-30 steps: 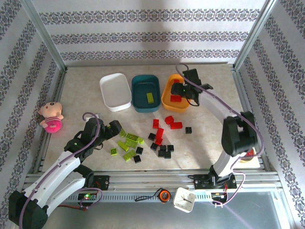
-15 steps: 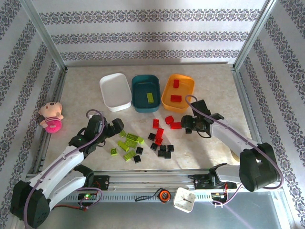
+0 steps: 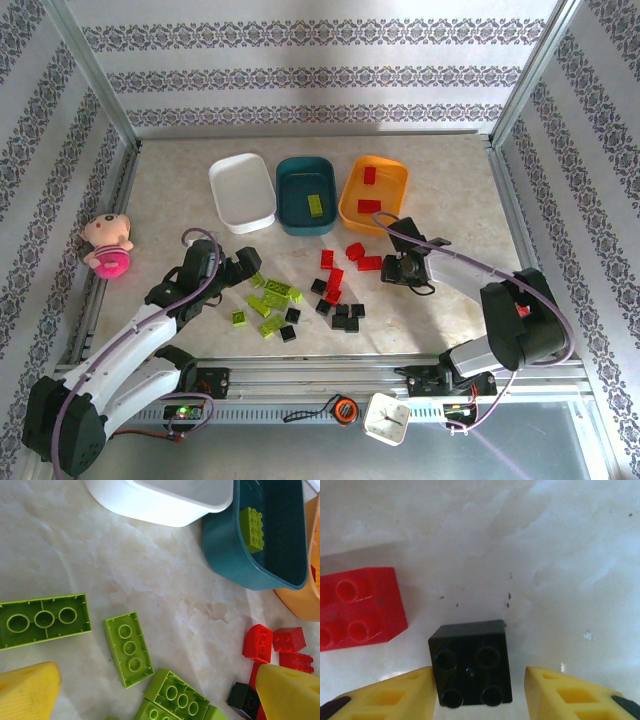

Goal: Sort the legos into containers by color
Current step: Pick up the lego from the middle-right of the table, then place the lego in the container.

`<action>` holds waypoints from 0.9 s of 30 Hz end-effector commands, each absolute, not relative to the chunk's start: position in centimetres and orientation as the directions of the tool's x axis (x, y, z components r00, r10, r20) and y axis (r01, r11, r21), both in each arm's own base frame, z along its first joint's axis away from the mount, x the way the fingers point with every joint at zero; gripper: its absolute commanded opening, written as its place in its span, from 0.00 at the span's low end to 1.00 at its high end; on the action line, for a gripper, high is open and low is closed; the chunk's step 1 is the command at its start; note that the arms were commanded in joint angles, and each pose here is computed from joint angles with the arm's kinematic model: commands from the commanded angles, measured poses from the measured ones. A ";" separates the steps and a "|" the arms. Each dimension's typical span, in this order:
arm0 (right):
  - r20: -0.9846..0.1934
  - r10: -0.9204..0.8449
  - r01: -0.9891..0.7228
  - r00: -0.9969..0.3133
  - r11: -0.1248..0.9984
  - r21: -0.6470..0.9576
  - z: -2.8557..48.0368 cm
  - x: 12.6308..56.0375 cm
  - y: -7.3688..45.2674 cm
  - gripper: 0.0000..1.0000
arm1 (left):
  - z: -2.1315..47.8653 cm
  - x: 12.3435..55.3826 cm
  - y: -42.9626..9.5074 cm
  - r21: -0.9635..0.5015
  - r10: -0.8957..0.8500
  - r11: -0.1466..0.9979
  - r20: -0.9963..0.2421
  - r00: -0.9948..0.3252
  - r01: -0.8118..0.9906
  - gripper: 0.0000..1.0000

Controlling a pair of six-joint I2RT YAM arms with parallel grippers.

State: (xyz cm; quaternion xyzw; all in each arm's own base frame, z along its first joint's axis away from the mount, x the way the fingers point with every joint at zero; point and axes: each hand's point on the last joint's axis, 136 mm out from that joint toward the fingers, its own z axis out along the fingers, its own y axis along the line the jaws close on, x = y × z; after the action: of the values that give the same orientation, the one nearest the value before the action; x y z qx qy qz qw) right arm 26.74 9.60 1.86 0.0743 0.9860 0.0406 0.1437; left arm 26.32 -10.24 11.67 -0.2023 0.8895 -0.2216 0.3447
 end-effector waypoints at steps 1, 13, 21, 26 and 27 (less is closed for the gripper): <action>-0.331 0.134 0.121 -0.934 0.991 0.060 2.4 28.6 9.6 0.46 | 12.0 26.5 -9.9 -0.541 -0.517 0.818 -0.539 -0.665 -0.197 1.00; -0.448 0.056 0.003 -0.892 0.993 0.118 6.7 29.4 11.4 0.23 | 13.2 26.1 -7.6 -0.486 -0.520 0.840 -0.597 -0.611 -0.240 1.00; -0.588 -0.088 -0.331 -0.804 0.888 0.320 16.4 31.5 23.7 0.20 | 13.7 25.0 -5.7 -0.458 -0.536 0.841 -0.632 -0.560 -0.288 1.00; -0.639 -0.171 -0.470 -0.750 0.817 0.334 17.9 35.8 33.5 0.21 | 13.1 24.5 -5.7 -0.470 -0.551 0.830 -0.605 -0.575 -0.300 1.00; -0.646 -0.184 -0.492 -0.740 0.804 0.334 17.9 36.7 35.4 0.21 | 13.0 24.4 -5.7 -0.470 -0.552 0.829 -0.598 -0.582 -0.304 1.00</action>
State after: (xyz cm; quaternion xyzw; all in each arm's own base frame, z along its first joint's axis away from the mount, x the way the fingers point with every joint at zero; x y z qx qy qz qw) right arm 35.43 31.03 18.46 -0.1479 0.9096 0.2309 0.3120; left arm 25.20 -6.66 14.22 -0.2316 0.8654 -0.1802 0.4062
